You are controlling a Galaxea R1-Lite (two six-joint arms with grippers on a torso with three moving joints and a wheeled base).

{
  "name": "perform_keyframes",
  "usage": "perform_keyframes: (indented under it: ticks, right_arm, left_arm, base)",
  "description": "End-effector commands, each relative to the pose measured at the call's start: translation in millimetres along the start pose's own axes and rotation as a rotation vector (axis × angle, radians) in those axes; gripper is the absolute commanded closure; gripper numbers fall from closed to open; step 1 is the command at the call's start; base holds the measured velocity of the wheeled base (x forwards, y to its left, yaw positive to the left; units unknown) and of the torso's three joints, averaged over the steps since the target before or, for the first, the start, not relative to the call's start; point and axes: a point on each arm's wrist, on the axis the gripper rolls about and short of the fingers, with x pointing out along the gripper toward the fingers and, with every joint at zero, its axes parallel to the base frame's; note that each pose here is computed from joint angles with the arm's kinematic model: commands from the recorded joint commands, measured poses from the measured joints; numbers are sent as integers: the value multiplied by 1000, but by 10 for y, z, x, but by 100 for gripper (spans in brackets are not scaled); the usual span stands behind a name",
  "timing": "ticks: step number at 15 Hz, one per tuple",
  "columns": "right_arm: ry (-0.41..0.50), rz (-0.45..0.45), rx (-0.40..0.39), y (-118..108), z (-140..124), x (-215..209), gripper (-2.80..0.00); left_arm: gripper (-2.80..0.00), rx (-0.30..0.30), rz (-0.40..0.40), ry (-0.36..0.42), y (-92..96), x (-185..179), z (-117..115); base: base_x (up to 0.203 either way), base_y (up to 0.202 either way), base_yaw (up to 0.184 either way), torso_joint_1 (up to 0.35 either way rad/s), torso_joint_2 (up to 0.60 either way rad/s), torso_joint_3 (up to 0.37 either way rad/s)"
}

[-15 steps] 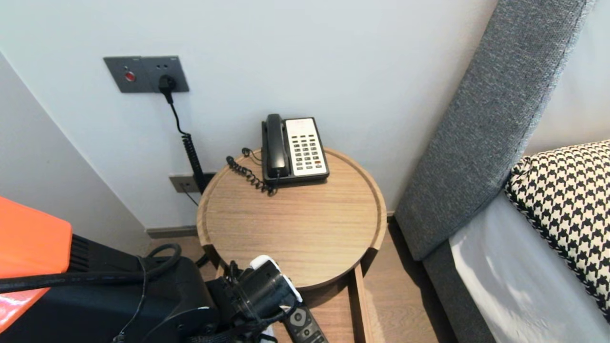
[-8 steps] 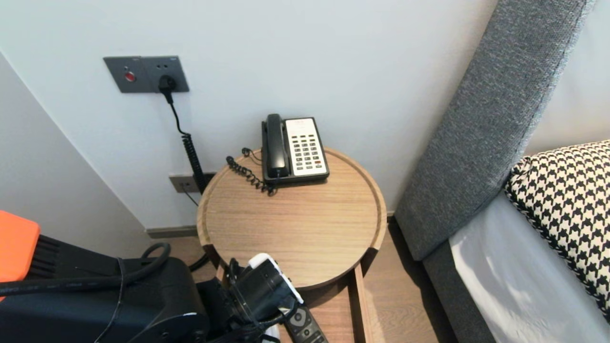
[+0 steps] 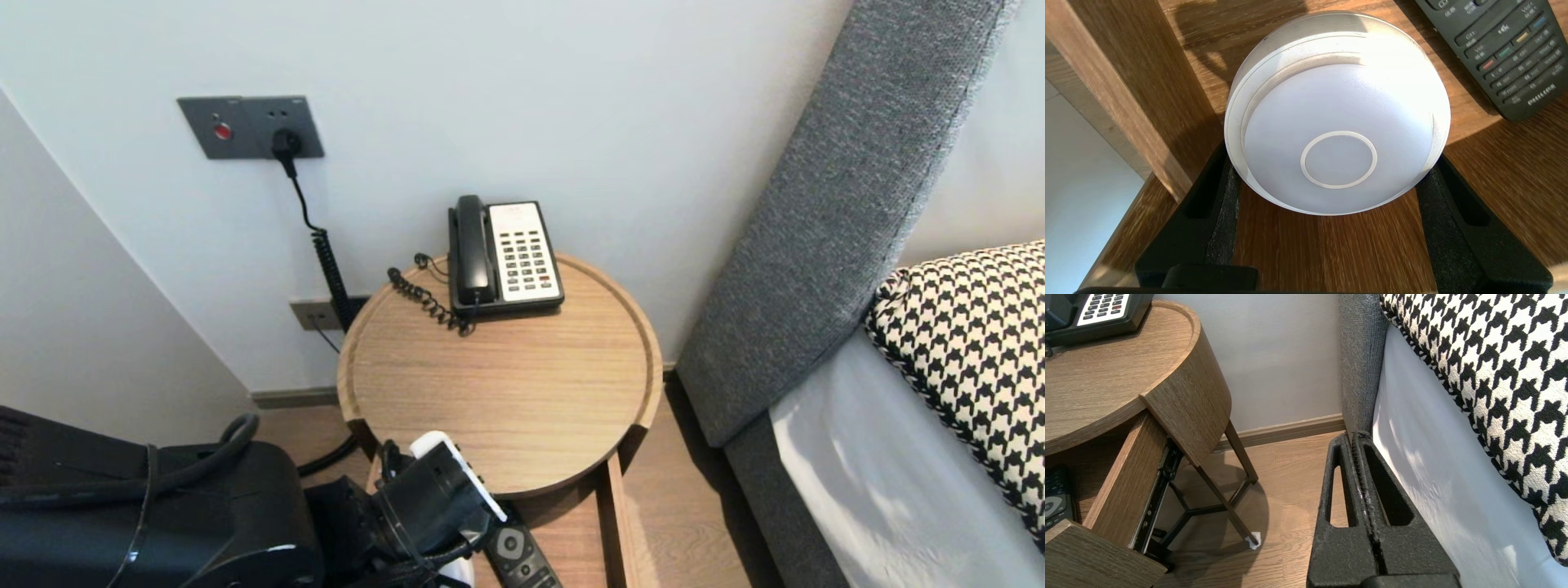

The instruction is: Take the remote control out of the drawer one by one and place them on the table

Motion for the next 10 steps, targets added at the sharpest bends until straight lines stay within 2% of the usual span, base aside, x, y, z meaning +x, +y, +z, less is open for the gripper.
perform_keyframes:
  ticks: [1,10]
  right_arm:
    - [27,-1,0,-3,-73,17,0]
    - [27,-1,0,-3,-73,17,0]
  left_arm:
    - [0,-3,-9,-11,8,-52,-16]
    - [0,-3,-66,-79,35,-312,-46]
  base:
    - [0,0,0,0,0,0]
    - [0,0,0,0,0,0]
